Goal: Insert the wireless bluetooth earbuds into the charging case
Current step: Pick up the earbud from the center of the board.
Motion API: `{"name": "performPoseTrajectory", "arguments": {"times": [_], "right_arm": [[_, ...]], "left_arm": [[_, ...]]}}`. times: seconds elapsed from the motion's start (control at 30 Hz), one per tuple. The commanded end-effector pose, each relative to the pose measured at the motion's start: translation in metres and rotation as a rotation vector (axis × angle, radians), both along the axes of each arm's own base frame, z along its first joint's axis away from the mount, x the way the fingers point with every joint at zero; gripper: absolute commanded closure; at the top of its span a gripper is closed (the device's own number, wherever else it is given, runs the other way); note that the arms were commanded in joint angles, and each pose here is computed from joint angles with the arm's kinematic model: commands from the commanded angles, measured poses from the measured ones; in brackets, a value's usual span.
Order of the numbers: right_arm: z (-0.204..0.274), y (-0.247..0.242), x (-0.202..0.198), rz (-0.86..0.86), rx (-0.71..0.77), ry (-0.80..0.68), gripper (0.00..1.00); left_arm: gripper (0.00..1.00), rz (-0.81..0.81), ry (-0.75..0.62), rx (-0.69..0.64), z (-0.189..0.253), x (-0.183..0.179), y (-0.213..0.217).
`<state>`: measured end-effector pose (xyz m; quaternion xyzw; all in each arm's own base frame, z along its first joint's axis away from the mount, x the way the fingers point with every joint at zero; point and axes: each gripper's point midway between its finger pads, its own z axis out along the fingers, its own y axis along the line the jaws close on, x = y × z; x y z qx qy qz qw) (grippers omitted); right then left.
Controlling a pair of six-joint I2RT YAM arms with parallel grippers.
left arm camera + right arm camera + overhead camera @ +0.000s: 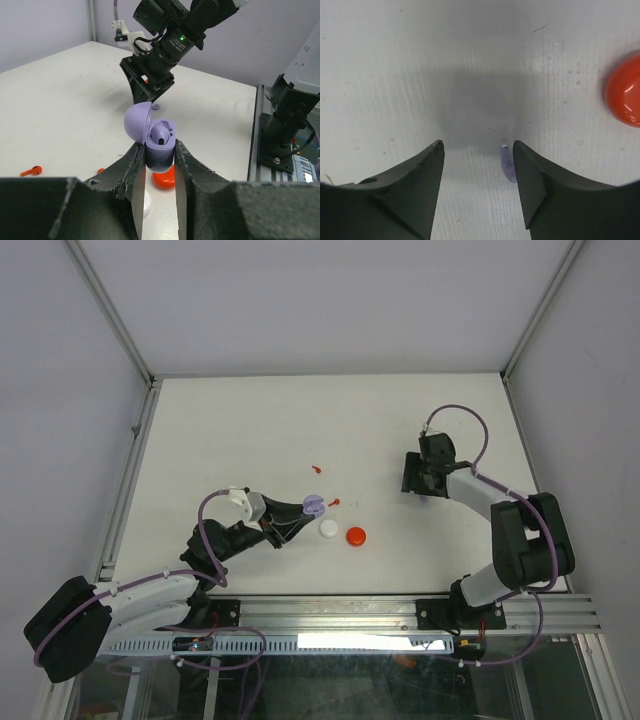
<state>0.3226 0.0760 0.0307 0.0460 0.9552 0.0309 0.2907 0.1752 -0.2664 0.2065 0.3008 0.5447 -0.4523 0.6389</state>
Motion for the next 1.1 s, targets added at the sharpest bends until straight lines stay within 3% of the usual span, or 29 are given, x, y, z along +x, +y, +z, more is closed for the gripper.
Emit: {"name": "performPoseTrajectory", "arguments": {"times": [0.0,0.47,0.63,0.87,1.07], "right_arm": [[0.013,0.011,0.013,0.002,0.064,-0.028,0.40],[0.008,0.035,-0.027,0.086,0.176,0.092,0.43],[0.012,0.024,-0.033,0.065,0.128,0.082,0.43],[0.048,0.013,-0.014,0.036,0.078,-0.071,0.43],[0.029,-0.022,-0.007,-0.090,-0.089,-0.016,0.45]], "left_arm": [[1.00,-0.003,-0.058,-0.053,0.019,-0.001,0.001],[1.00,-0.022,-0.057,-0.054,0.021,-0.005,0.000],[1.00,-0.033,-0.054,-0.057,0.022,-0.006,-0.001],[1.00,-0.036,-0.055,-0.063,0.025,-0.007,-0.001],[1.00,-0.033,-0.054,-0.063,0.025,-0.007,0.000]]}}
